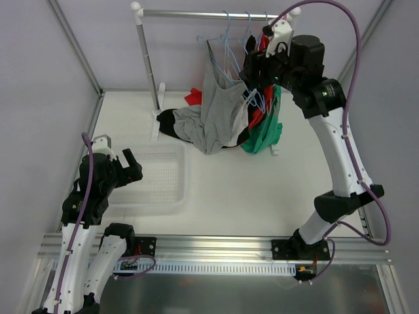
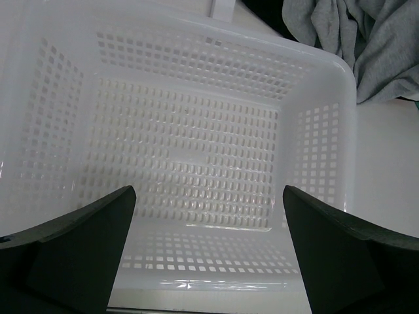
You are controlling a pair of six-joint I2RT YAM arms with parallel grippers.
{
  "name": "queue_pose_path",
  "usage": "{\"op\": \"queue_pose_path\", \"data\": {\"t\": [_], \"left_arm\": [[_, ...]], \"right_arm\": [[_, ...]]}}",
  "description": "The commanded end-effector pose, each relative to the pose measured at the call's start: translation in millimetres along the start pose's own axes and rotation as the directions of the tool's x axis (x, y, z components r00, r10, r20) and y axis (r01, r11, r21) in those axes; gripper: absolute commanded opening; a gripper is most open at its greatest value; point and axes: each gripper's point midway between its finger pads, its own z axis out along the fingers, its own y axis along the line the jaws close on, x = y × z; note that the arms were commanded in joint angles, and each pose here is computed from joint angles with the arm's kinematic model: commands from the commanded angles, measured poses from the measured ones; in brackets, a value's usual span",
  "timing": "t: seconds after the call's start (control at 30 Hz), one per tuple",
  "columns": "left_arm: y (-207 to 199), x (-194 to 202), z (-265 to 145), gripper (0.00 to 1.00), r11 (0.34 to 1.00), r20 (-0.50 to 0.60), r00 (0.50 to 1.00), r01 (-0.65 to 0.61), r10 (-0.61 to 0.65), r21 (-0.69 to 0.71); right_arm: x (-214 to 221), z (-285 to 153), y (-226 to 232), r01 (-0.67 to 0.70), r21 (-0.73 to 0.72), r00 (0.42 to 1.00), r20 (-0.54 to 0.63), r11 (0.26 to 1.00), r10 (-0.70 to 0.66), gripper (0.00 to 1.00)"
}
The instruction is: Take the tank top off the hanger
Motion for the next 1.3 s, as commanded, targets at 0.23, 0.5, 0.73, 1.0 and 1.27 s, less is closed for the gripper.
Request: {"op": "queue_pose_path", "data": {"t": [0.23,0.5,0.73,1.0,1.27], "left_arm": [[-2.4,-8.3,-2.0,0.99,1.0,0.048,0.999,0.012,-0.013,0.011],[-3.0,-9.7,-4.9,0.99,1.0,0.062,0.998,0.015,-0.016,0.018],[-5.0,-9.1,-3.8,0.99,1.0,0.055,0.998,0.011,-0.012,0.028],[-7.3,-7.3,-2.6,0.99,0.999,0.044,0.999,0.008,-0.01,0.04],[-8.6,-7.8,-2.9,0.99,0.999,0.046,0.999,0.007,-0.009,0.047]], "right_arm": [[1.5,51.7,-29.7,0.173,0.174,0.985,-0.047,0.97,-0.167,0.64],[34.1,88.4,-30.2,0.176,0.14,0.98,-0.117,0.974,-0.161,0.55],[28.8,93.3,-34.1,0.16,0.169,0.985,-0.09,0.973,-0.147,0.53],[30.8,101.3,-24.3,0.133,0.117,0.989,-0.075,0.984,-0.124,0.34],[33.8,106.6,-13.5,0.105,0.064,0.992,-0.071,0.992,-0.101,0.08]]}}
